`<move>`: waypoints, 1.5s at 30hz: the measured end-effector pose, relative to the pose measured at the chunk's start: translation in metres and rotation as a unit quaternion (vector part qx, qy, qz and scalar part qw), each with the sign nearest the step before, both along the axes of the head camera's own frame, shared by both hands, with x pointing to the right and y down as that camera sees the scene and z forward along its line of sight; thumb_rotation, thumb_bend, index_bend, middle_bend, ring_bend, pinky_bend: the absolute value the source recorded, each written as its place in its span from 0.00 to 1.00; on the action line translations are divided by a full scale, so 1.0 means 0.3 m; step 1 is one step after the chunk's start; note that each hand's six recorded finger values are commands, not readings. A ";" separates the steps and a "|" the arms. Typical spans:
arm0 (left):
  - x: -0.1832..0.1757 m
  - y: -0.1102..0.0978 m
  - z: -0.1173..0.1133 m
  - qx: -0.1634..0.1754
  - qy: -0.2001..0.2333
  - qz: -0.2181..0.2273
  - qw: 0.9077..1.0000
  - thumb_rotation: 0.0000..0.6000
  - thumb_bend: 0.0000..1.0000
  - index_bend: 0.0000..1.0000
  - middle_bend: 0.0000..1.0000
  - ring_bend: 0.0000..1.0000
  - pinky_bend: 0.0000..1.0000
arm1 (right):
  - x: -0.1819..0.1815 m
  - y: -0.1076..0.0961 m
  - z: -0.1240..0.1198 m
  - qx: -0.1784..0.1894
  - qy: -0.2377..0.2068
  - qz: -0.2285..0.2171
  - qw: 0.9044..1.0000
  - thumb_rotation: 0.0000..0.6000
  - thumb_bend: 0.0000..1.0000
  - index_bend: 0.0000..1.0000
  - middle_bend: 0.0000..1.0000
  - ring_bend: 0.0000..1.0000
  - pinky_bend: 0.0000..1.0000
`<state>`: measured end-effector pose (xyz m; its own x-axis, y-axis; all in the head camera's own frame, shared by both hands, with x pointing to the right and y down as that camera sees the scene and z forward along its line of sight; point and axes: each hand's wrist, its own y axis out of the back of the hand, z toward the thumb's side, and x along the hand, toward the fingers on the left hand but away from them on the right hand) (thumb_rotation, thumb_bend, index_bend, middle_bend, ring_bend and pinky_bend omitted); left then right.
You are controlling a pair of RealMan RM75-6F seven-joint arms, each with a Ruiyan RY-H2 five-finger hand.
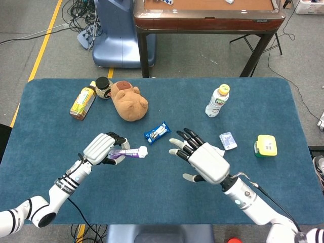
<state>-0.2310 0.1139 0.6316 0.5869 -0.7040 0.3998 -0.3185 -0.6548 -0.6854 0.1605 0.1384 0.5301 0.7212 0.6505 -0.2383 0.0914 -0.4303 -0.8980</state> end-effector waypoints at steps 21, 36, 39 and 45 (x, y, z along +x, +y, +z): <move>0.044 0.003 0.018 -0.025 0.001 -0.006 1.000 1.00 0.56 0.56 0.66 0.44 0.33 | -0.241 -0.041 0.151 -0.005 0.003 -0.028 1.000 1.00 0.07 0.29 0.16 0.00 0.00; 0.011 0.005 0.030 -0.040 0.007 -0.021 0.999 1.00 0.58 0.57 0.67 0.44 0.33 | -0.194 -0.031 0.206 -0.034 0.024 -0.013 0.999 1.00 0.07 0.29 0.16 0.00 0.00; 0.007 0.003 0.028 -0.042 0.010 -0.024 0.999 1.00 0.58 0.57 0.67 0.44 0.33 | -0.190 -0.030 0.214 -0.040 0.023 -0.011 0.999 1.00 0.07 0.29 0.16 0.00 0.00; -0.006 -0.008 0.023 -0.049 0.018 -0.038 0.998 1.00 0.58 0.57 0.67 0.44 0.33 | -0.193 -0.029 0.241 -0.053 0.016 -0.005 0.998 1.00 0.07 0.29 0.16 0.00 0.00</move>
<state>-0.2328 0.1115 0.6384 0.5490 -0.7049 0.4491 -0.3924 -0.6918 -0.6061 0.1025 0.1298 0.6024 0.7181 0.6138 -0.3281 0.0598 -0.5241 -0.8496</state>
